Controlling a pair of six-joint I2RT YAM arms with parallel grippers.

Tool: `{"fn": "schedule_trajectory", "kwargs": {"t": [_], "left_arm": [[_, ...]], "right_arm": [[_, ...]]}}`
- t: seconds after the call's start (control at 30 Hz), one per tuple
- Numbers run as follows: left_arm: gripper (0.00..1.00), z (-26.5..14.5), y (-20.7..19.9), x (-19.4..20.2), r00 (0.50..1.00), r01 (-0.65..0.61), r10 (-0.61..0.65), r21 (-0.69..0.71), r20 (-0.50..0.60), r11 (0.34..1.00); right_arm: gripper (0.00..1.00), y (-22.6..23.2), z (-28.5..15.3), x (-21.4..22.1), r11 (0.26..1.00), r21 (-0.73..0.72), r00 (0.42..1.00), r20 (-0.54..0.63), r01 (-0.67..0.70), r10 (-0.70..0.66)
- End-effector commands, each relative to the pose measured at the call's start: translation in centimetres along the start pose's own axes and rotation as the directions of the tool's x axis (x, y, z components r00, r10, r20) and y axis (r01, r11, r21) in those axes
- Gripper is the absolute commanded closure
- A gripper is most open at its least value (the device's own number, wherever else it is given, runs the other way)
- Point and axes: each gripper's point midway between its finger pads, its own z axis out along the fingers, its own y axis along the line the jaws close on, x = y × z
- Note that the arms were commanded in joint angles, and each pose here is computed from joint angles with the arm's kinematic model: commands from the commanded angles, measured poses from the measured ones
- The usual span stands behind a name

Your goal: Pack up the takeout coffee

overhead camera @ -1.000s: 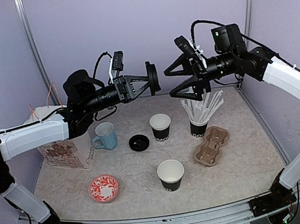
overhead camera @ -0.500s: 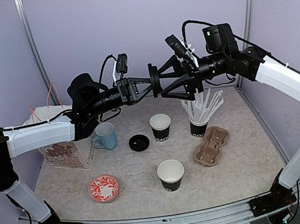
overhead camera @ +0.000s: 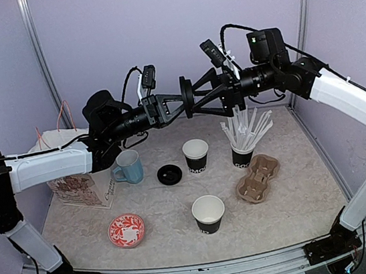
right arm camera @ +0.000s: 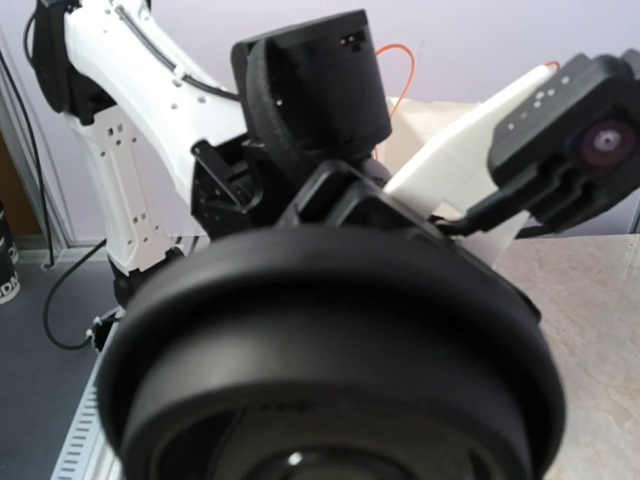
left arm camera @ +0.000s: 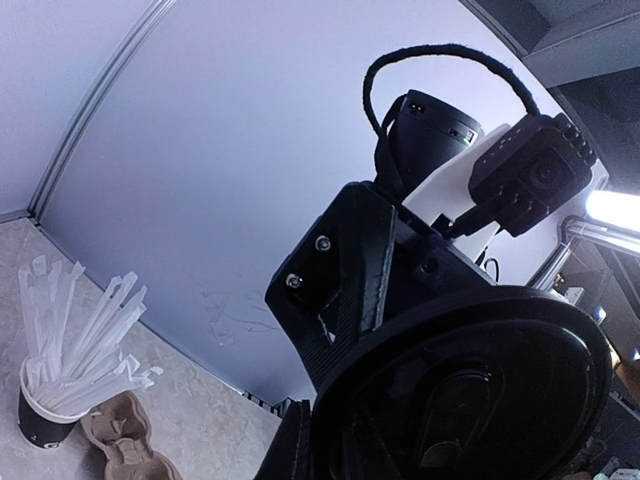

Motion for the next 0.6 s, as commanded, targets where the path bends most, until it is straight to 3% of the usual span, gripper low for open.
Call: {"fn": "schedule_trajectory", "kwargs": {"t": [0.0,0.27,0.4,0.47,0.57], "left_arm": [[0.91,0.5,1.0,0.5,1.0,-0.006,0.006,-0.034,0.009,0.999],[0.91,0.6,1.6,0.6,1.0,-0.01,0.011,-0.07,0.011,0.997],[0.9,0.6,1.8,0.6,1.0,-0.01,0.011,-0.075,0.011,0.997],[0.87,0.6,2.0,0.7,1.0,-0.009,0.01,-0.078,0.01,0.997],[0.72,0.6,2.6,0.8,1.0,-0.014,0.015,-0.108,0.007,0.994]], "right_arm": [[0.25,0.4,0.6,-1.2,0.999,-0.034,0.999,0.034,-0.018,0.019],[0.18,0.1,0.8,-1.0,0.999,-0.028,0.998,0.031,-0.045,0.046],[0.21,0.2,0.7,-1.0,0.999,-0.034,0.999,0.032,-0.043,0.044],[0.23,0.2,0.7,-0.8,0.999,-0.026,0.999,0.028,-0.037,0.038],[0.27,0.1,0.7,-0.4,0.999,-0.014,0.999,0.016,-0.032,0.032]]}}
